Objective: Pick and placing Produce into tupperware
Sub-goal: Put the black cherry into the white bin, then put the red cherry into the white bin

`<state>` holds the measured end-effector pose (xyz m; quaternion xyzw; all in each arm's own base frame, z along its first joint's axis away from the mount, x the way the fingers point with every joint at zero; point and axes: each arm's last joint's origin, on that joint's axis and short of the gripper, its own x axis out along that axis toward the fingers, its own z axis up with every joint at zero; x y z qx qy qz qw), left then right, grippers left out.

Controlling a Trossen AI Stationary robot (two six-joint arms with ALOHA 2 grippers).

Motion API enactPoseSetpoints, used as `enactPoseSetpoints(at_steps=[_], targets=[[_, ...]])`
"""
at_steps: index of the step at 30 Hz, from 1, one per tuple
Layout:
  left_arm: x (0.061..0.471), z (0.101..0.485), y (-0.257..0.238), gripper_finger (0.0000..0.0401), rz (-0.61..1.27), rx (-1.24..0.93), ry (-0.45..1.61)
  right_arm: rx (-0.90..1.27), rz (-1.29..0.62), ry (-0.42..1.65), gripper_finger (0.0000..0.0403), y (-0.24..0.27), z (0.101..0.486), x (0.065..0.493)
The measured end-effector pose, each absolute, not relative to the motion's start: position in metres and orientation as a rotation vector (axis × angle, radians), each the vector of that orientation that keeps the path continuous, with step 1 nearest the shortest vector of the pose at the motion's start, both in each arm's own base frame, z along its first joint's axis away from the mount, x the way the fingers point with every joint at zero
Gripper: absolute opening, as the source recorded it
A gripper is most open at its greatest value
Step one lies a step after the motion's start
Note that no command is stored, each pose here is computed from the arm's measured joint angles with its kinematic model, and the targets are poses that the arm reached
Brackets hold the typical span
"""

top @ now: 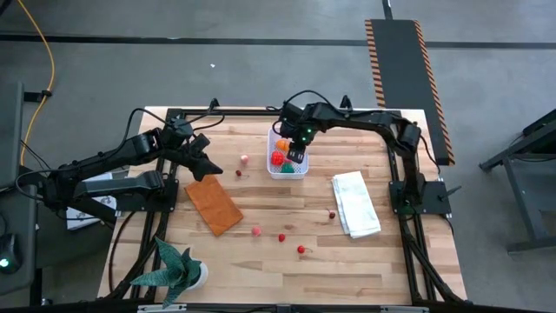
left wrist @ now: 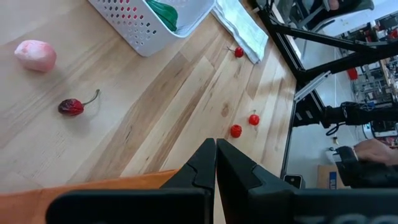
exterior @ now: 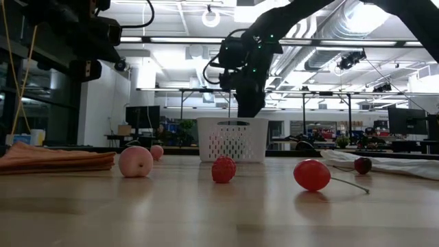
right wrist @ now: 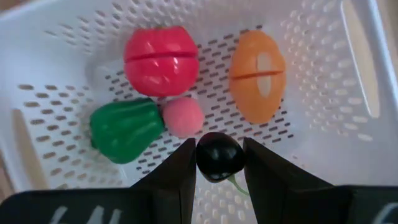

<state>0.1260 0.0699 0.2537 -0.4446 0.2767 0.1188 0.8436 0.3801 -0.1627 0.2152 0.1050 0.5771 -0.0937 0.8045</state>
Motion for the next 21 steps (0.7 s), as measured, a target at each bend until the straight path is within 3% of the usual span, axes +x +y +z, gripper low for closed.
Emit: enactPoseSetpoints(at_steps=[8, 16, 21], targets=[[0.126, 0.2537, 0.0699, 0.0003, 0.253, -0.945, 0.584, 0.205, -0.225, 1.234, 0.0104, -0.1632, 0.2158, 0.3805], [0.126, 0.2537, 0.0699, 0.0003, 0.253, -0.946, 0.584, 0.217, -0.22, 1.239, 0.0151, -0.1627, 0.2158, 0.3799], [0.126, 0.2537, 0.0699, 0.0003, 0.253, -0.946, 0.584, 0.221, -0.22, 1.241, 0.016, -0.1626, 0.2157, 0.3796]])
